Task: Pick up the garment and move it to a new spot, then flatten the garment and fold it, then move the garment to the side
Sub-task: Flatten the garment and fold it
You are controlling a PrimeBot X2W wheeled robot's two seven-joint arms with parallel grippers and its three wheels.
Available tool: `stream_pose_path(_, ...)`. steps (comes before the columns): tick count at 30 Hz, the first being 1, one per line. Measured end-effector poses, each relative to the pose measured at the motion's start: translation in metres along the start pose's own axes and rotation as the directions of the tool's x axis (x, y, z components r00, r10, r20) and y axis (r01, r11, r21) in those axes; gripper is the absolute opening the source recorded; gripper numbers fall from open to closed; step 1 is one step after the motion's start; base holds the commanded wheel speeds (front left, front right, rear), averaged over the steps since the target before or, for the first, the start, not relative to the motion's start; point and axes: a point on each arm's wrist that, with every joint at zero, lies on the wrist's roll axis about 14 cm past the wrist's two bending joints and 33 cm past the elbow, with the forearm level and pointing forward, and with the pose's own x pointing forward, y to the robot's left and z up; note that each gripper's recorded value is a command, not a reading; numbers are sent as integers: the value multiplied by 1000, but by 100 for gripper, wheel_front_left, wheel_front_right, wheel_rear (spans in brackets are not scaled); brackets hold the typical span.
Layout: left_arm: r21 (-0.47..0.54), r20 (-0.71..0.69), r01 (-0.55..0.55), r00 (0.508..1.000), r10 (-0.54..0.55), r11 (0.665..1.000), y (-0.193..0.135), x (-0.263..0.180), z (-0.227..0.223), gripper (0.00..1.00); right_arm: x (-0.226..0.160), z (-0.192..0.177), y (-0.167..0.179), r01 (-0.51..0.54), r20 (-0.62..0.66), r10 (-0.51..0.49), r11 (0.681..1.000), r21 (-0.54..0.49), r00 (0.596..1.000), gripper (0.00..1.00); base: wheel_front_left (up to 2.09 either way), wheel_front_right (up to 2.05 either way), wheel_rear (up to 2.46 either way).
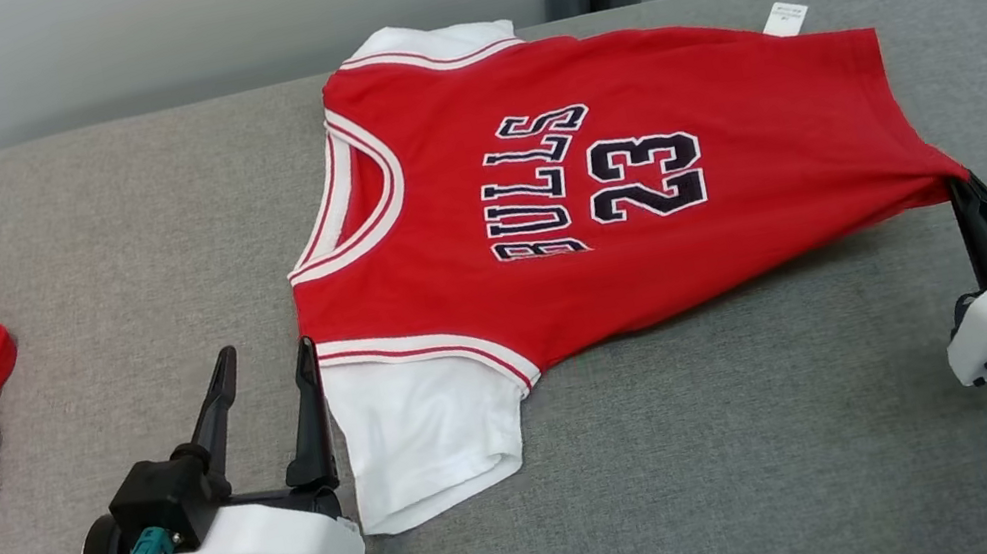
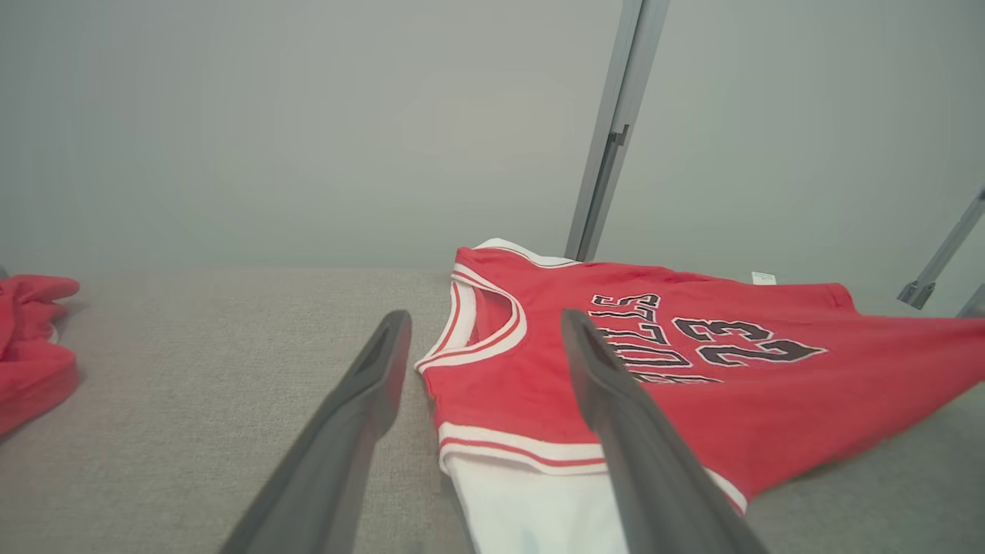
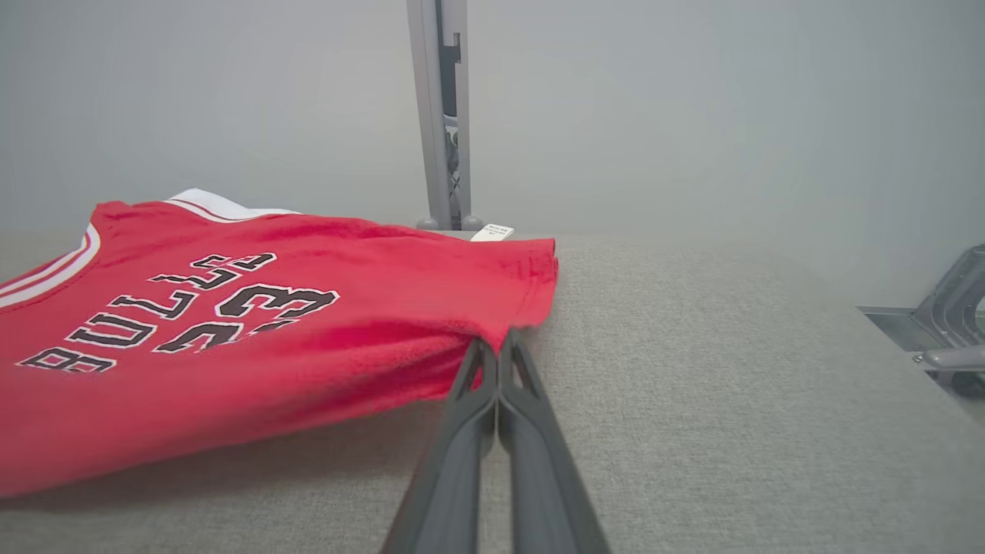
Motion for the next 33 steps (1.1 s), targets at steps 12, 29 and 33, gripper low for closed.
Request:
stream_pose_path(12, -37, 17, 63, 998, -62, 997, -27, -3, 6, 100, -39, 1, -31, 0, -276, 30, 994, 107, 961, 0, 0, 0, 0)
stream_pose_path(29, -23, -6, 10, 1000, -10, 1000, -8, -18, 1, 100, -17, -12, -18, -45, -394, 93, 991, 129, 914, 5, 0, 0, 0)
stream_pose_path(33, -18, -16, -18, 1000, 18, 1000, 2, -23, -2, 100, 1, -27, -7, -67, -407, 103, 993, 101, 908, 47, 0, 0, 0)
